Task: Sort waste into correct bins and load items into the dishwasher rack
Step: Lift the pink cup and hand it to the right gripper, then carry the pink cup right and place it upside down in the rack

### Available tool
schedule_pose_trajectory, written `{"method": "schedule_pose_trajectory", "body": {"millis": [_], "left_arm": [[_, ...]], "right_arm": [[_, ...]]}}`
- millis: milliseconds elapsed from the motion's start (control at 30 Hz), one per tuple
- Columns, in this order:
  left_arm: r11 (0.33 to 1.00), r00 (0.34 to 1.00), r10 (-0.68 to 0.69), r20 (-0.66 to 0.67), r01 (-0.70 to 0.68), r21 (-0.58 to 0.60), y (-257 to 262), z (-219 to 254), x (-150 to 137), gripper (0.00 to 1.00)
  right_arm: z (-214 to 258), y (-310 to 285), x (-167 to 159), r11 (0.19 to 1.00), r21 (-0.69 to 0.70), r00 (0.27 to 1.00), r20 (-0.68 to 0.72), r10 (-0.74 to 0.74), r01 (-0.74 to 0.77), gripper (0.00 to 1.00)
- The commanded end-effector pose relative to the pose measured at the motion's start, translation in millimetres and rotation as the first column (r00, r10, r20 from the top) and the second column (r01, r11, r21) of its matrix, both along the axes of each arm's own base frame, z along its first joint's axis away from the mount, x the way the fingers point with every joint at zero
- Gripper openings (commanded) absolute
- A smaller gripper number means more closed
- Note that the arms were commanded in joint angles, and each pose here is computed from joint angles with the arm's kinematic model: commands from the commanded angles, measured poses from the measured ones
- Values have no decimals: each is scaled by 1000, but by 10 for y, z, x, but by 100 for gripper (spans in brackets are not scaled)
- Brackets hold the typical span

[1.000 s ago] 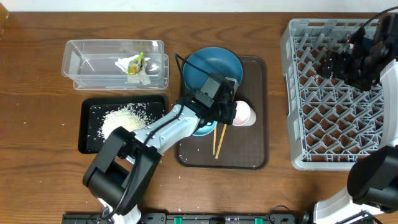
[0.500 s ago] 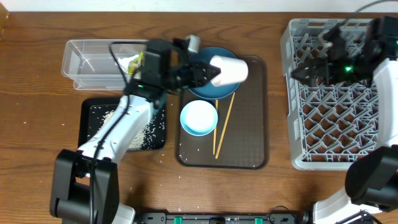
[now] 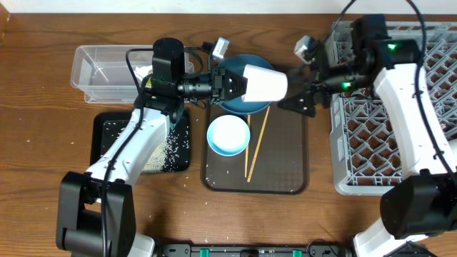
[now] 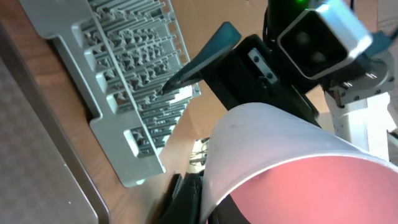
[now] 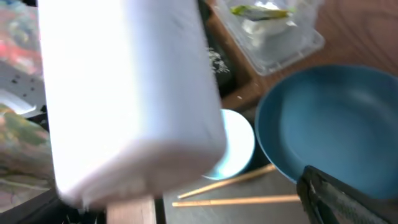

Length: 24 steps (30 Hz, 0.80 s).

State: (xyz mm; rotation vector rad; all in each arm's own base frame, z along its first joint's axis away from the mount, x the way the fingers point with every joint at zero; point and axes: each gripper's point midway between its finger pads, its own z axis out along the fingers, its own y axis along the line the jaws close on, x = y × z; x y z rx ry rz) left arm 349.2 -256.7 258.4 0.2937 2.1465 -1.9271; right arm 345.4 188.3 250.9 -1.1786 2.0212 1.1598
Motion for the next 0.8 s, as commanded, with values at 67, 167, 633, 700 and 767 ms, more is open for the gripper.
{"method": "schedule_pose_trajectory", "body": {"millis": [67, 167, 633, 700, 767], "left_arm": [[1000, 1000, -22, 0, 22, -10, -17, 40, -38, 6], [1000, 1000, -22, -1, 22, -10, -17, 40, -38, 6], [1000, 1000, -19, 0, 19, -9, -16, 38, -33, 6], [1000, 1000, -19, 0, 19, -9, -16, 38, -32, 6], [1000, 1000, -19, 0, 19, -8, -16, 37, -32, 6]], "right_arm": [[61, 119, -93, 998, 45, 999, 14, 53, -53, 99], [107, 141, -108, 995, 74, 997, 34, 70, -72, 99], [353, 232, -174, 965, 222, 988, 99, 120, -140, 71], [353, 231, -174, 965, 222, 988, 99, 120, -140, 66], [351, 231, -174, 965, 221, 988, 99, 120, -140, 54]]}}
